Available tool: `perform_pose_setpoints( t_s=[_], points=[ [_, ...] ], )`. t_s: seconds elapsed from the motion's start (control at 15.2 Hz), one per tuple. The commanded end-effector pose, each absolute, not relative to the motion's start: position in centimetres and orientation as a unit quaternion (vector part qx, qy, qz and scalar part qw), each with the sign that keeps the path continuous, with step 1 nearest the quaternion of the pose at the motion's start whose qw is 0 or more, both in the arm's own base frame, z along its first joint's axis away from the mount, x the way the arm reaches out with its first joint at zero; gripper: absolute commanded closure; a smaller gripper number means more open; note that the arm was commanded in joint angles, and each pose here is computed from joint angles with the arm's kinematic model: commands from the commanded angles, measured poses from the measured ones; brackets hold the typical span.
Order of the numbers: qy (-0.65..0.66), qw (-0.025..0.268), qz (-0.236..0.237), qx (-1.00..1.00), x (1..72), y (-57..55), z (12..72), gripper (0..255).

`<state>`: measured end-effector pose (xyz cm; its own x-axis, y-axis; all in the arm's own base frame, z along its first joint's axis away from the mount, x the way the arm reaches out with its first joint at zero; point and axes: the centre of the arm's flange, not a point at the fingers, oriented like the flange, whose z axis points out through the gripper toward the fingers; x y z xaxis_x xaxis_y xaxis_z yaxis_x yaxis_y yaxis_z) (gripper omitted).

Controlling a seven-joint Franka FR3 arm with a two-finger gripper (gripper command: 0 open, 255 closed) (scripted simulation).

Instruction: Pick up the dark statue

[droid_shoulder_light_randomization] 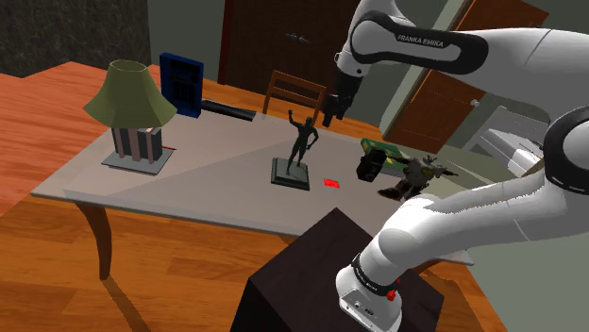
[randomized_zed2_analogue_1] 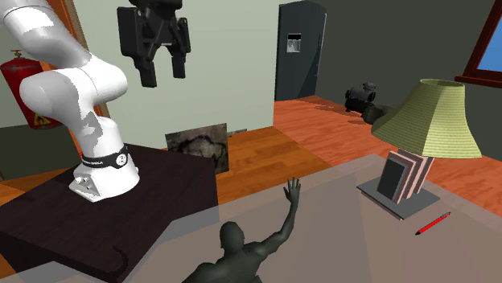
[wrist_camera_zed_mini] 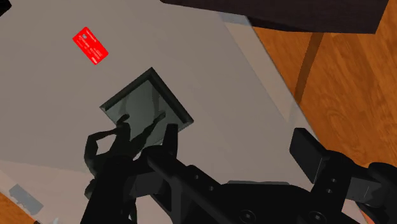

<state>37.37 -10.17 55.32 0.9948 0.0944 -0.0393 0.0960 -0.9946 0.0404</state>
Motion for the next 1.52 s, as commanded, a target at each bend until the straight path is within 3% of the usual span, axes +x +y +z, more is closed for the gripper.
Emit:
perform_pose_setpoints(
  t_s=[0.0,1.19,1.45],
  points=[
    [0.051,0.016,-0.018,0.998,39.3,-12.0,54.6,0],
    [0.079,-0.035,-0.016,0.996,55.8,-28.3,45.9,0],
    [0.079,-0.036,-0.016,0.996,56.2,-28.7,44.1,0]
  ],
)
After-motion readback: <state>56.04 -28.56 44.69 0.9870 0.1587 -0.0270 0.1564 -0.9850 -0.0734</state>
